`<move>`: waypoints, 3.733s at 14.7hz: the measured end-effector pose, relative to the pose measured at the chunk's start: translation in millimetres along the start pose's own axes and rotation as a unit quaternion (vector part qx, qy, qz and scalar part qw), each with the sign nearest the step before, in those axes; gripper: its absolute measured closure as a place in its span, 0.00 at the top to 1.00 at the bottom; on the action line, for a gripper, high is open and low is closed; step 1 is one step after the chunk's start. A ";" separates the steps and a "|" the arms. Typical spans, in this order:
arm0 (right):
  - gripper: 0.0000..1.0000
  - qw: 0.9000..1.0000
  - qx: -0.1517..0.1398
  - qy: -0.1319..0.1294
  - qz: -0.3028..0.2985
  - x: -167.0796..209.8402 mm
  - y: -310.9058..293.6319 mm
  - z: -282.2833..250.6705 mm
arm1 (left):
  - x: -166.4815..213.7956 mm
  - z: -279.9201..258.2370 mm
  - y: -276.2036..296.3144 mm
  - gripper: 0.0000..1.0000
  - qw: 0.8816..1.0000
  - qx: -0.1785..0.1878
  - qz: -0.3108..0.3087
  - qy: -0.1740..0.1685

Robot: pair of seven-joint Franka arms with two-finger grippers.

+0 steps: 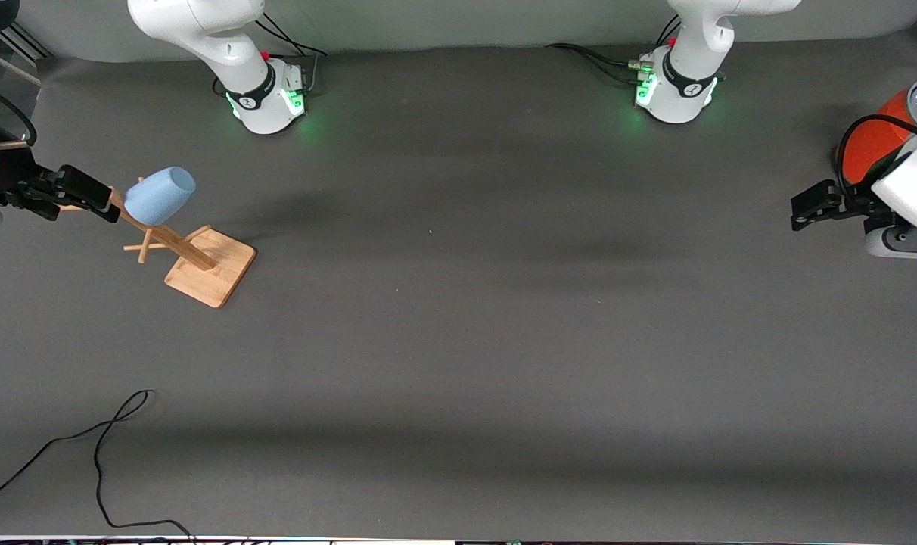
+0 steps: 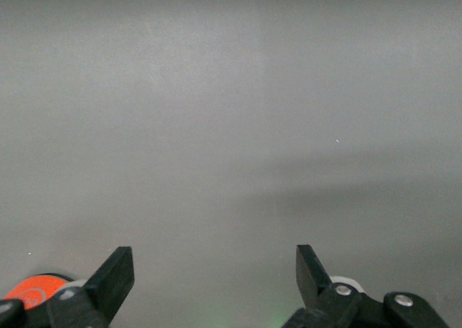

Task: Rotate and upright cup with both arms
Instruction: 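Reach the right gripper toward the blue cup on the wooden stand, then grasp the blue cup with the right gripper and pull it off the peg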

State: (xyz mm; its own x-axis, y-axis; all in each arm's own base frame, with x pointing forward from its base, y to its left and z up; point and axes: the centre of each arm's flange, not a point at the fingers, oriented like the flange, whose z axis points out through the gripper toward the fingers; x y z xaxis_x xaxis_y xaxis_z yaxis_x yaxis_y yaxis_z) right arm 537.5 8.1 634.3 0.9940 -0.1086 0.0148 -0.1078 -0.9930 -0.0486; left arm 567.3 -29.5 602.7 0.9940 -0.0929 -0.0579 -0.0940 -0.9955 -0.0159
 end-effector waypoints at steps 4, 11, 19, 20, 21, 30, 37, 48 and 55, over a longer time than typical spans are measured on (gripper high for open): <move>1.00 1.000 -0.002 -0.009 0.000 1.9 -0.1 4.8 | 0.0 0.0 0.0 1.00 1.000 0.000 0.000 0.000; 1.00 0.969 0.012 -0.065 0.236 -10.8 18.7 18.1 | 0.0 0.0 0.1 1.00 1.000 0.000 0.000 0.000; 1.00 0.872 0.040 -0.125 0.471 -56.4 79.6 73.7 | 0.0 -0.2 0.2 1.00 1.000 0.000 0.000 0.000; 1.00 0.869 0.042 -0.129 0.476 -63.2 84.5 83.8 | 0.0 -0.2 0.2 1.00 1.000 0.000 0.000 0.000; 1.00 0.866 0.044 -0.130 0.480 -68.3 86.4 93.9 | 0.0 -0.3 0.2 1.00 1.000 0.000 0.000 0.000; 1.00 0.854 0.042 -0.138 0.500 -94.3 87.1 184.3 | 0.0 -0.4 0.2 1.00 1.000 0.000 0.000 0.000; 0.78 0.851 0.042 -0.143 0.504 -98.0 86.3 194.6 | 0.0 -0.4 0.2 1.00 1.000 0.000 0.000 0.000; 0.78 0.821 0.089 -0.165 0.539 -90.7 44.6 130.6 | -1.3 -5.7 0.8 1.00 1.000 0.000 0.001 0.006; 0.78 0.798 0.141 -0.155 0.564 -91.4 -84.4 112.1 | -1.0 -5.9 0.6 1.00 1.000 0.000 0.001 0.006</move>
State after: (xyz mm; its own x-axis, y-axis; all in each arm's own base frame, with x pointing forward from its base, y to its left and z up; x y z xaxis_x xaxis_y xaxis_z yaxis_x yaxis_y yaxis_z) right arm 458.0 107.1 525.1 0.2284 -0.8664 -0.4441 -0.9732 -0.2158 -0.0796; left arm 566.6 -30.1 608.6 0.9945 -0.0941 -0.0463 -0.0949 -0.9954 -0.0158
